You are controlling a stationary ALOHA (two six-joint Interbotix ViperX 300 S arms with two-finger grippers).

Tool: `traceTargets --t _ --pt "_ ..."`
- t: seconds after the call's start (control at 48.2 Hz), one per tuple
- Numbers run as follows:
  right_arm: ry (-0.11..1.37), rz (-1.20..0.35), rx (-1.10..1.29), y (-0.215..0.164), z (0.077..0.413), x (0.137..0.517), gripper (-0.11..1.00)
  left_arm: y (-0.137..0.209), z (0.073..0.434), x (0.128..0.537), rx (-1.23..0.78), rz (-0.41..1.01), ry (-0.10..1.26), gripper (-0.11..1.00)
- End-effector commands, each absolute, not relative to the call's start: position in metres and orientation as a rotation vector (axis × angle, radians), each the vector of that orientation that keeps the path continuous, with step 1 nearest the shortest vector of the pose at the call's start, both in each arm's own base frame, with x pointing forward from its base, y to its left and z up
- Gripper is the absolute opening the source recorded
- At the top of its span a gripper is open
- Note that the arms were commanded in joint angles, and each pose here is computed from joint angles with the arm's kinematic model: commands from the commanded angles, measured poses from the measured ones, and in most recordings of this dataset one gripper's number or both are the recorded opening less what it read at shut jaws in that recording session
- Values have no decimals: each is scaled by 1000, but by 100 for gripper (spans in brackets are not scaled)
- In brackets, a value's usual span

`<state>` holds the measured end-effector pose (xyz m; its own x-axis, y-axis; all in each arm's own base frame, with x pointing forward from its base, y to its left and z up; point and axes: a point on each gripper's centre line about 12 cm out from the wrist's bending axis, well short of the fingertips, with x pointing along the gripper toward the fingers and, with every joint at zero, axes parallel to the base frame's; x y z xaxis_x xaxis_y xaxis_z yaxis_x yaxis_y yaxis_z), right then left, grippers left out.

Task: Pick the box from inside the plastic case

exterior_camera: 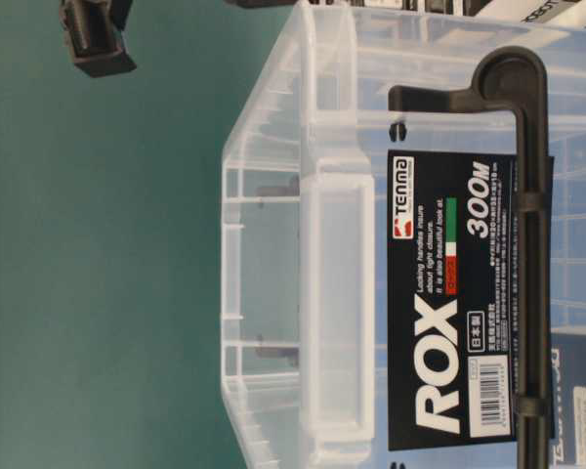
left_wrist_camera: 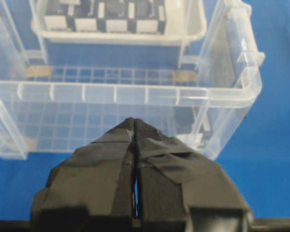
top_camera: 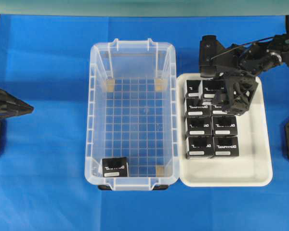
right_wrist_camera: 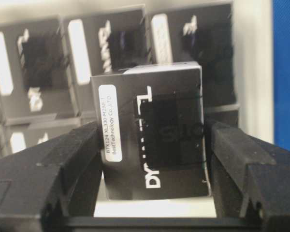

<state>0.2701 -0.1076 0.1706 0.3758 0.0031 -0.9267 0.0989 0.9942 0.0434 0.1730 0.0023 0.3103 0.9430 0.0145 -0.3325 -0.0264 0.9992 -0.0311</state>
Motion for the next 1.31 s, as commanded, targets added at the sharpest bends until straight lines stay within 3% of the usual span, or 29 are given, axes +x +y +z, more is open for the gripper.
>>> traceTargets --t 0.0,0.85,1.037,1.286 --pt "1154 -82 87 -110 170 273 65 3 319 175 -36 23 320 -4" --pt "1205 -49 100 -105 167 268 63 2 321 174 -34 21 313 -4" --pt "1109 -88 94 -108 184 275 98 2 320 174 -34 21 314 -4" --pt "900 -160 77 -111 241 277 97 3 318 175 -34 23 323 -4"
